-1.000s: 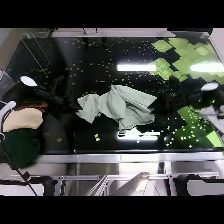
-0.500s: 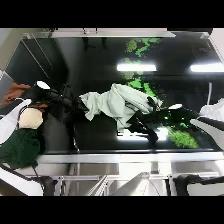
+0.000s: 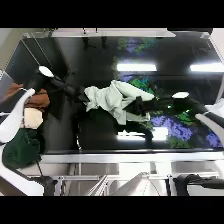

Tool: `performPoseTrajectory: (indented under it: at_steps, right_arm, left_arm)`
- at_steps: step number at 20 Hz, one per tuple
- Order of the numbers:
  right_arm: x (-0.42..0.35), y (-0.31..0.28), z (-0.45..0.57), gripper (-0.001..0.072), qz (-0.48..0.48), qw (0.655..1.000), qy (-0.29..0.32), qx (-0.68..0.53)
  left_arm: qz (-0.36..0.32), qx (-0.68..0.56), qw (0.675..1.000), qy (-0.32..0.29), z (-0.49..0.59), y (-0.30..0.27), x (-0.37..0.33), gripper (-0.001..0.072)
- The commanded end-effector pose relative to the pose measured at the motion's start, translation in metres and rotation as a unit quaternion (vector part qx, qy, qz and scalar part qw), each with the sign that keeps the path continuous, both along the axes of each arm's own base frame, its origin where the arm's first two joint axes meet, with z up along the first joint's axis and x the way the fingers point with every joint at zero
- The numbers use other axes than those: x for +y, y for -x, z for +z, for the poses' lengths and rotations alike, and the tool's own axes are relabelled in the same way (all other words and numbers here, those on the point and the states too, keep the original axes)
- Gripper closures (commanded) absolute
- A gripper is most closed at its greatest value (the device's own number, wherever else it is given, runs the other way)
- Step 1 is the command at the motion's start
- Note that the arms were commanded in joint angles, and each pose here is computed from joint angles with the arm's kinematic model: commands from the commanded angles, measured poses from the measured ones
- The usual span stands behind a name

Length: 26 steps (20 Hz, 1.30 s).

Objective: Fold the shirts.

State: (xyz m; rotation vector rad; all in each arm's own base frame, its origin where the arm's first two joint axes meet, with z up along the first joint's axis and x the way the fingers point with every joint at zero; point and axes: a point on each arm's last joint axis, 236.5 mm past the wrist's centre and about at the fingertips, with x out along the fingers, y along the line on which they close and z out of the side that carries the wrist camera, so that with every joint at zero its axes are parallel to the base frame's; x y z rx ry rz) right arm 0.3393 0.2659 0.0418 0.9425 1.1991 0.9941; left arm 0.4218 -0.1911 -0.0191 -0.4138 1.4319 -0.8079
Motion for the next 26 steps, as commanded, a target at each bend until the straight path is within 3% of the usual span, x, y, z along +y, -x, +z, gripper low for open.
performPoseTrajectory:
  at_steps: [1,3,4,9,10,11,13,16,18,21,23,24,25,26]
  right_arm:
    - [-0.015,0.029,0.126,0.0692,0.043,0.989,-0.051,-0.134]
    - [-0.031,0.05,0.208,0.0692,0.033,0.964,-0.048,-0.26]
    - [-0.037,0.065,0.249,0.0691,0.022,0.944,-0.042,-0.327]
    - [-0.045,0.151,0.381,0.0691,-0.028,0.834,-0.018,-0.551]
    - [-0.049,0.153,0.39,0.0691,-0.05,0.819,-0.006,-0.572]
    - [-0.053,0.151,0.394,0.0691,-0.069,0.807,0.012,-0.586]
    - [-0.059,0.135,0.388,0.0691,-0.084,0.805,0.037,-0.586]
    - [-0.053,0.1,0.356,0.0691,-0.058,0.838,0.045,-0.541]
    - [-0.05,0.056,0.307,0.0692,-0.039,0.867,0.084,-0.49]
    - [-0.07,-0.036,0.182,0.0692,-0.07,0.92,0.181,-0.34]
    - [-0.102,-0.092,0.098,0.0692,-0.121,0.931,0.237,-0.249]
    - [-0.118,-0.111,0.064,0.0679,-0.14,0.936,0.249,-0.204]
    - [-0.135,-0.126,0.032,0.037,-0.163,0.942,0.249,-0.154]
    - [-0.152,-0.135,0.006,0.0005,-0.182,0.946,0.246,-0.107]
  left_arm:
    - [-0.005,-0.145,0.987,0.071,0.155,0.003,-0.006,0.0695]
    - [0.019,-0.316,0.942,0.109,0.296,0.027,0.0,0.0695]
    - [0.038,-0.411,0.905,0.103,0.363,0.05,0.008,0.0694]
    - [0.166,-0.737,0.654,0.036,0.581,0.228,0.064,0.0685]
    - [0.184,-0.762,0.62,0.018,0.595,0.248,0.074,0.0685]
    - [0.193,-0.768,0.611,0.002,0.596,0.255,0.081,0.0685]
    - [0.19,-0.728,0.658,-0.027,0.565,0.219,0.086,0.0683]
    - [0.155,-0.601,0.783,-0.035,0.465,0.116,0.075,0.0681]
    - [0.149,-0.51,0.846,-0.038,0.387,0.047,0.072,0.0681]
    - [0.149,-0.388,0.908,-0.057,0.261,-0.039,0.077,0.0681]
    - [0.141,-0.31,0.938,-0.064,0.182,-0.079,0.074,0.0677]
    - [0.135,-0.281,0.948,-0.067,0.15,-0.095,0.072,0.0559]
    - [0.131,-0.249,0.957,-0.068,0.12,-0.108,0.071,0.0266]
    - [0.137,-0.213,0.965,-0.066,0.097,-0.116,0.071,-0.0013]
